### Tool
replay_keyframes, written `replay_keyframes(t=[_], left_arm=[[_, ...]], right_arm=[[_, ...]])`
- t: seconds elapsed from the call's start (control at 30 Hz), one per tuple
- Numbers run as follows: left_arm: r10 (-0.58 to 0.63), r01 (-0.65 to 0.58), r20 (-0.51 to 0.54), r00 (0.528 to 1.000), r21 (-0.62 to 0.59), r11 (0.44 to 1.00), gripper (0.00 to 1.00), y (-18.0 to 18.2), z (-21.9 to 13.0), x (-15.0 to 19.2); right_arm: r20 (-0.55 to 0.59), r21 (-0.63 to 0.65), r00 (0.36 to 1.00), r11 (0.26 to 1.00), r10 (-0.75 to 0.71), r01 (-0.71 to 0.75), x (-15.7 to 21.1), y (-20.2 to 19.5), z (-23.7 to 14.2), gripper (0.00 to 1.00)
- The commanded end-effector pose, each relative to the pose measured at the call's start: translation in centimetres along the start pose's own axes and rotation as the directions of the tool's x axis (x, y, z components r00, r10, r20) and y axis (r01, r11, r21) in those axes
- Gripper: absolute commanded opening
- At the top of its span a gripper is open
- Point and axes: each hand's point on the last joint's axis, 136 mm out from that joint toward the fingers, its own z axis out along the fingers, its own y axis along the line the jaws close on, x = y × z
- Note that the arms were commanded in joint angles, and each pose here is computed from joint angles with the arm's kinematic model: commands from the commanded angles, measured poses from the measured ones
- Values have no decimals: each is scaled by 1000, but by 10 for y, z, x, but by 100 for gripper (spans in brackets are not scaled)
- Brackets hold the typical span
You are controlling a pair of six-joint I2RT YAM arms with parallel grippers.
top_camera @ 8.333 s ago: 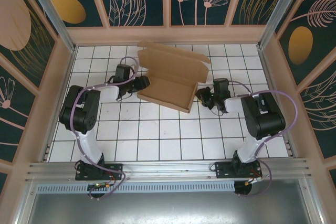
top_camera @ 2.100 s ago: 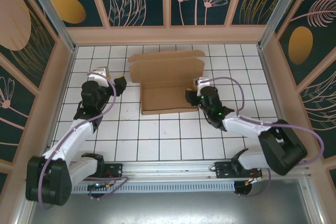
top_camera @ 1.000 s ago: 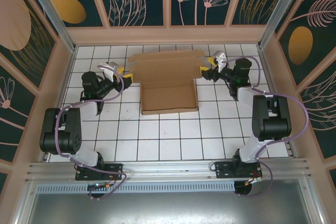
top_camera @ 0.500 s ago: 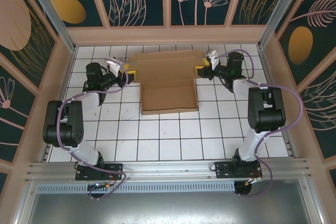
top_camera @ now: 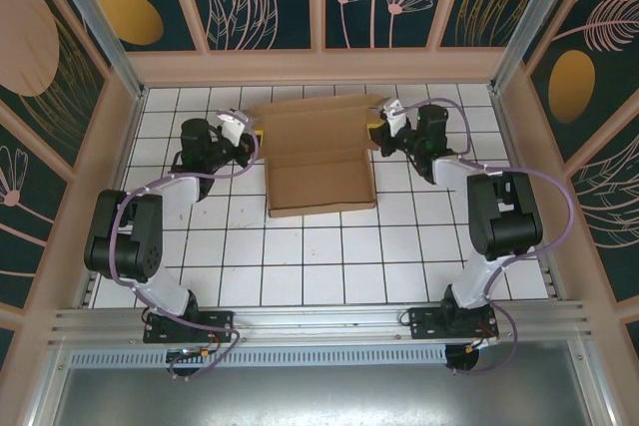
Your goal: Fold the paper box
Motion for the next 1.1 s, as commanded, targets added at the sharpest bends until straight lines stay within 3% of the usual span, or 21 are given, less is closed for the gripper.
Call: replay_keyframes(t=[0.0, 0.23, 0.33, 0.53, 0.8, 0.97, 1.07], left_arm=[[-60, 68, 61, 996, -137, 988, 1, 14, -4, -17], [-188, 220, 139, 972, -268, 938, 7, 17, -9, -23], [-269, 313, 190, 944, -264, 912, 14, 14, -8, -25], [-331, 382, 226, 916, -243, 892, 25, 1, -2, -30], [-370, 429, 257, 893, -238, 871, 31, -4, -5, -33], [-317, 380, 252, 914, -261, 888, 21, -8, -21, -34], [-382, 440, 269, 884, -207, 874, 15, -16, -24, -28]], right_arm=[[48, 87, 999, 996, 20, -24, -18, 10, -3, 0], [105, 391, 986, 906, 132, -163, -29, 11, 6, 0], [181, 471, 969, 851, 166, -234, -37, 20, 10, 9], [235, 508, 947, 803, 217, -310, -40, 36, 25, 17], [256, 482, 931, 800, 262, -358, -45, 43, 36, 18], [285, 487, 927, 796, 244, -359, -49, 32, 12, 10], [282, 456, 917, 801, 282, -387, -38, 33, 8, 6]])
